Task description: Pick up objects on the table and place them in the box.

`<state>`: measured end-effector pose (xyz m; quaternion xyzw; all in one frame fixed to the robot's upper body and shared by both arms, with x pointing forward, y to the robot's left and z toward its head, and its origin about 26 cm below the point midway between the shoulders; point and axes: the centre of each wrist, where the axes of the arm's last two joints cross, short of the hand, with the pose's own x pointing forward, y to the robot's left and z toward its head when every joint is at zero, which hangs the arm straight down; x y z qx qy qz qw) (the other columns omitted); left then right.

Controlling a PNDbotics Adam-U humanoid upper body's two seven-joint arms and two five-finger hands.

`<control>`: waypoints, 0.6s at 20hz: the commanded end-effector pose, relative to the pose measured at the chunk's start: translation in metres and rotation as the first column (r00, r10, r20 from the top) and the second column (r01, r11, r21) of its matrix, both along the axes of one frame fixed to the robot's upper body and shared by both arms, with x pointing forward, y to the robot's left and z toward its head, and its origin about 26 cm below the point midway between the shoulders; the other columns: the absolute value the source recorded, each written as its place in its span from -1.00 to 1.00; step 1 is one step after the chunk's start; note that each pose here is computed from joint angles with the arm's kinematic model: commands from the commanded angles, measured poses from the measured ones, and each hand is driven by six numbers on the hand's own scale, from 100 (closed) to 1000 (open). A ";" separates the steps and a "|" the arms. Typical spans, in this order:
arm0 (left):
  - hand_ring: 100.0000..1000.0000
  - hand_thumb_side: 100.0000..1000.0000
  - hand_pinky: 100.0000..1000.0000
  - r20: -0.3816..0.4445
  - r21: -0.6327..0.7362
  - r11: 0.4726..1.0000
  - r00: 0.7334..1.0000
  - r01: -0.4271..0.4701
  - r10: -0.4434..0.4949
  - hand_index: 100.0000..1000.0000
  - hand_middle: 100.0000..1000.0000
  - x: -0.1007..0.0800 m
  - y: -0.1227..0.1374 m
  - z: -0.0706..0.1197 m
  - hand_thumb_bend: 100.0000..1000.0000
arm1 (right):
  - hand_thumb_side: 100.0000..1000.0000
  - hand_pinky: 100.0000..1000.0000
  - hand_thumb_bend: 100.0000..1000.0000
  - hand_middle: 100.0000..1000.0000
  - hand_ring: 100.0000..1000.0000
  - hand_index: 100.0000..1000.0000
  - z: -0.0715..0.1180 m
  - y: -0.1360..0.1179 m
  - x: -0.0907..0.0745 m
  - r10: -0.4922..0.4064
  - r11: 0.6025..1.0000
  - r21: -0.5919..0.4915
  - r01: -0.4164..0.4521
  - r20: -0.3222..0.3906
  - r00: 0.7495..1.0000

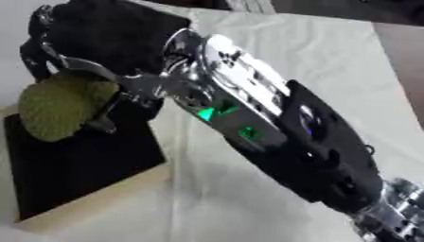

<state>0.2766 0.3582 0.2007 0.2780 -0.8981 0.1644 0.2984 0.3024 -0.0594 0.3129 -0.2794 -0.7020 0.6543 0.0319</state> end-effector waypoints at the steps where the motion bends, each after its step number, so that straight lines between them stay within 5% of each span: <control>1: -0.10 0.09 -0.11 0.022 0.020 1.000 1.000 0.008 -0.009 0.37 -0.02 -0.002 0.000 0.008 -0.58 | -1.00 0.31 -0.57 -0.13 -0.13 0.19 -0.005 0.011 0.006 0.006 1.000 -0.018 -0.006 0.017 1.000; 7: -0.10 0.09 -0.11 0.021 0.020 1.000 1.000 0.013 -0.013 0.37 -0.02 -0.001 -0.001 0.008 -0.58 | -1.00 0.37 -0.61 -0.04 -0.01 0.34 -0.021 0.025 0.017 0.002 0.994 -0.112 -0.002 -0.003 1.000; 12: -0.10 0.09 -0.11 0.020 0.017 1.000 1.000 0.011 -0.011 0.37 -0.02 -0.001 -0.001 0.008 -0.58 | -1.00 0.48 -0.19 0.26 0.28 0.65 -0.028 0.026 0.023 0.000 0.983 -0.186 -0.002 -0.012 1.000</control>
